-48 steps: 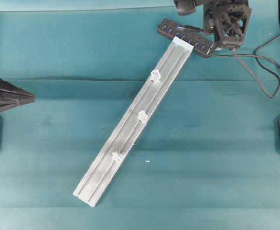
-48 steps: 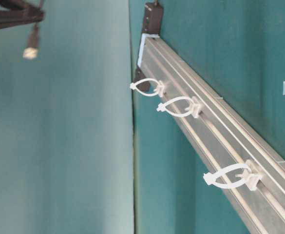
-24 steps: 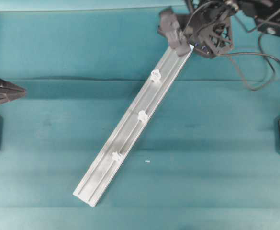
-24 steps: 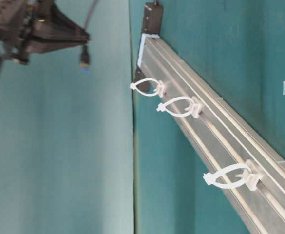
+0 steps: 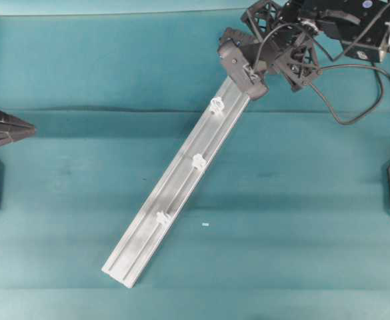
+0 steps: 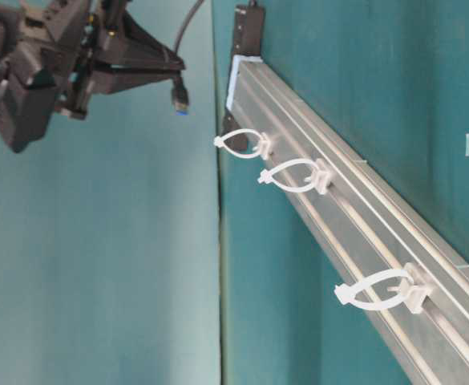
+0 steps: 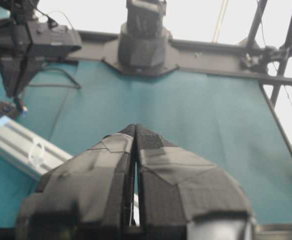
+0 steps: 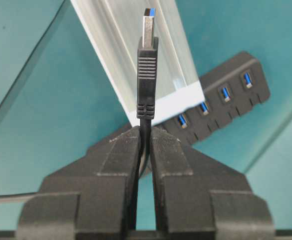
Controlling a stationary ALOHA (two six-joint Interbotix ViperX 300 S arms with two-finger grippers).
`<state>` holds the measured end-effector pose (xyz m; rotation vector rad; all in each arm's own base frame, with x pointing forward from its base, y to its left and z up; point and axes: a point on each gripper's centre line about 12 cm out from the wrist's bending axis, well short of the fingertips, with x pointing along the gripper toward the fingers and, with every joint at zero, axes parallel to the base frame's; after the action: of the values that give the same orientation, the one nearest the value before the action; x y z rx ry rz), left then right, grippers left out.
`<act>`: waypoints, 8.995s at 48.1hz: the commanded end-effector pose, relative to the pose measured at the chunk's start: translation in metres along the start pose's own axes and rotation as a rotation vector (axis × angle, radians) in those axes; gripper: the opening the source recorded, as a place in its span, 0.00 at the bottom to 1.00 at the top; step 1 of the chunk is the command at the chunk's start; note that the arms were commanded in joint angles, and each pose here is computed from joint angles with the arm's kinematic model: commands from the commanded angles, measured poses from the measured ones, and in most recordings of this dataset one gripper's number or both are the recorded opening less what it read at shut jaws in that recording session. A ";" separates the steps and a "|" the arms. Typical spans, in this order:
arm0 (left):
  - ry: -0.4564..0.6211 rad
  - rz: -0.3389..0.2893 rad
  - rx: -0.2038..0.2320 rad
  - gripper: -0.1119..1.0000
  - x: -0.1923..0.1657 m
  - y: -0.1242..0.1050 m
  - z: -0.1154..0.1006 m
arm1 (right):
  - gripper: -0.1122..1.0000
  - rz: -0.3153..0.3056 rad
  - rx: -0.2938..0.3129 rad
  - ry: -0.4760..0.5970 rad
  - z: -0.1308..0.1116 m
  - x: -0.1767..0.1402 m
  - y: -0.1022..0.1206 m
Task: Pass the USB cable through three rings with both arms.
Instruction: 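Insert the plug through the first white ring with the right gripper, then bring the left gripper to the plug beyond the first ring and grasp it, then open the right gripper and pull the cable through with the left gripper, then hand the plug from the left gripper back to the right gripper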
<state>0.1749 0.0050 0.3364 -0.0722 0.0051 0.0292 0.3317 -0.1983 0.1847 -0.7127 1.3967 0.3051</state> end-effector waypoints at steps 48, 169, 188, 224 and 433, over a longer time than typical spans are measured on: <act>-0.008 0.000 0.003 0.10 0.003 -0.001 0.008 | 0.16 0.002 -0.078 -0.022 0.028 0.044 0.002; 0.476 0.272 -0.211 0.82 0.204 0.090 -0.161 | 0.16 -0.020 0.142 -0.278 0.067 0.042 0.007; 0.428 0.300 -0.210 0.83 0.220 0.111 -0.182 | 0.16 -0.010 0.173 -0.300 0.069 0.042 0.008; 0.409 0.285 -0.146 0.82 0.242 0.118 -0.185 | 0.16 -0.013 0.178 -0.299 0.068 0.042 0.007; 0.331 0.251 -0.435 0.19 0.234 0.076 -0.152 | 0.18 -0.142 0.196 -0.366 0.109 0.014 0.019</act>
<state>0.4032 0.0839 0.1525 -0.5248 0.4037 0.3055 0.4014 -0.1193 0.1592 -0.5325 1.0445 0.1861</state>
